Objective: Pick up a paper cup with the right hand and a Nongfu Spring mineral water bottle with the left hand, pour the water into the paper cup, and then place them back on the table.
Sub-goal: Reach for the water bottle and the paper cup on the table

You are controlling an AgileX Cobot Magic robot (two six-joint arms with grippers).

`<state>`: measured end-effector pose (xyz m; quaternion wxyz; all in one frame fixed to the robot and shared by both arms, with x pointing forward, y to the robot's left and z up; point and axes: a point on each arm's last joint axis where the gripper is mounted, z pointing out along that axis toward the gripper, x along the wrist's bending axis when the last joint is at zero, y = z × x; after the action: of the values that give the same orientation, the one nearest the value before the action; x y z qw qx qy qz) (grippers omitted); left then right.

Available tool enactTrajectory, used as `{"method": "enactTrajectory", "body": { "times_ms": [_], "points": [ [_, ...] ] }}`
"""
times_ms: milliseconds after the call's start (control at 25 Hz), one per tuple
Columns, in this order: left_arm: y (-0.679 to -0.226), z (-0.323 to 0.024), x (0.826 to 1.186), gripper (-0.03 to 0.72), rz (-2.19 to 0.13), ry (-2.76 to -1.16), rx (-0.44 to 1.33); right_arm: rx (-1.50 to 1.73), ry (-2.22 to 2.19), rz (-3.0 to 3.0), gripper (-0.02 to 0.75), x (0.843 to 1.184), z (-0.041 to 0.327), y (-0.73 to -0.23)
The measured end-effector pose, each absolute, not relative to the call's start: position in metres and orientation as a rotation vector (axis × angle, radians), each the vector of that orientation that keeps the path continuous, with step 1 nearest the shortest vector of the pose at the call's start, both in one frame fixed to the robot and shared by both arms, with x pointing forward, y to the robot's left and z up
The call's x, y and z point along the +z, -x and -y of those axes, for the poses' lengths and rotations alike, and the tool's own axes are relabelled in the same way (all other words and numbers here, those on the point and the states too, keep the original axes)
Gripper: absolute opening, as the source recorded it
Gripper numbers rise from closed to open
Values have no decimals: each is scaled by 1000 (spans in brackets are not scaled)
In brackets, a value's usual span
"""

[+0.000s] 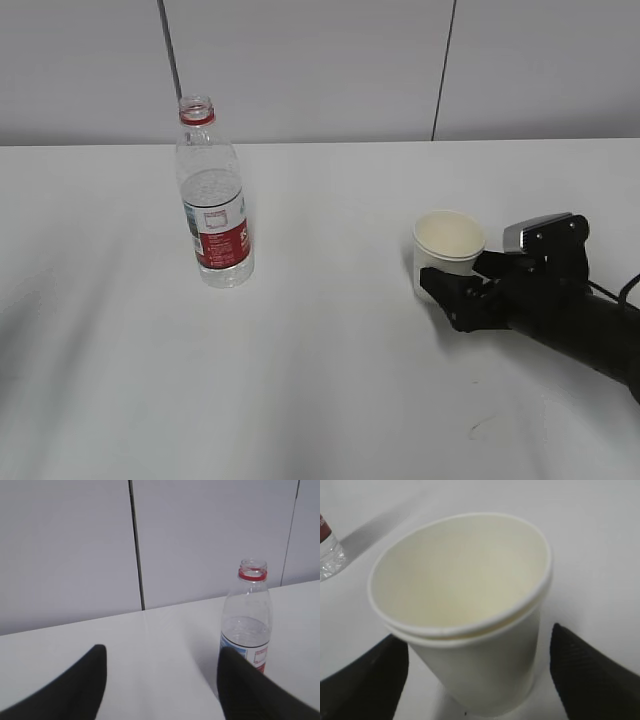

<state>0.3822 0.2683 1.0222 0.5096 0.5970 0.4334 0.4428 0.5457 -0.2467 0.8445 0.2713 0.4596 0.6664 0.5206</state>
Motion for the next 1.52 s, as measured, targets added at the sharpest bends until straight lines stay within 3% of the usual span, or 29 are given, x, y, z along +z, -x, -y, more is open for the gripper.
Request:
{"method": "enactTrajectory", "body": {
  "times_ms": [440,800,1040,1320,1520],
  "points": [
    [-382,-268,1020,436,-1059,-1459,1055,1440,-1168,-1814,663,833,237,-570],
    [-382,-268,1017,436,-1076,-1482,1042,1443,-1163,-1810,575,834,237,-572],
    [-382,-268,1016,438,-1106,-1461,1010,1443,-1163,-1810,563,834,237,-572],
    [-393,-264,1011,526,-1062,-1495,1025,1444,-1162,-1809,562,834,237,-572],
    [-406,-255,1001,540,-975,-1563,1010,1444,-1162,-1809,562,834,237,-572]
  ]
}}
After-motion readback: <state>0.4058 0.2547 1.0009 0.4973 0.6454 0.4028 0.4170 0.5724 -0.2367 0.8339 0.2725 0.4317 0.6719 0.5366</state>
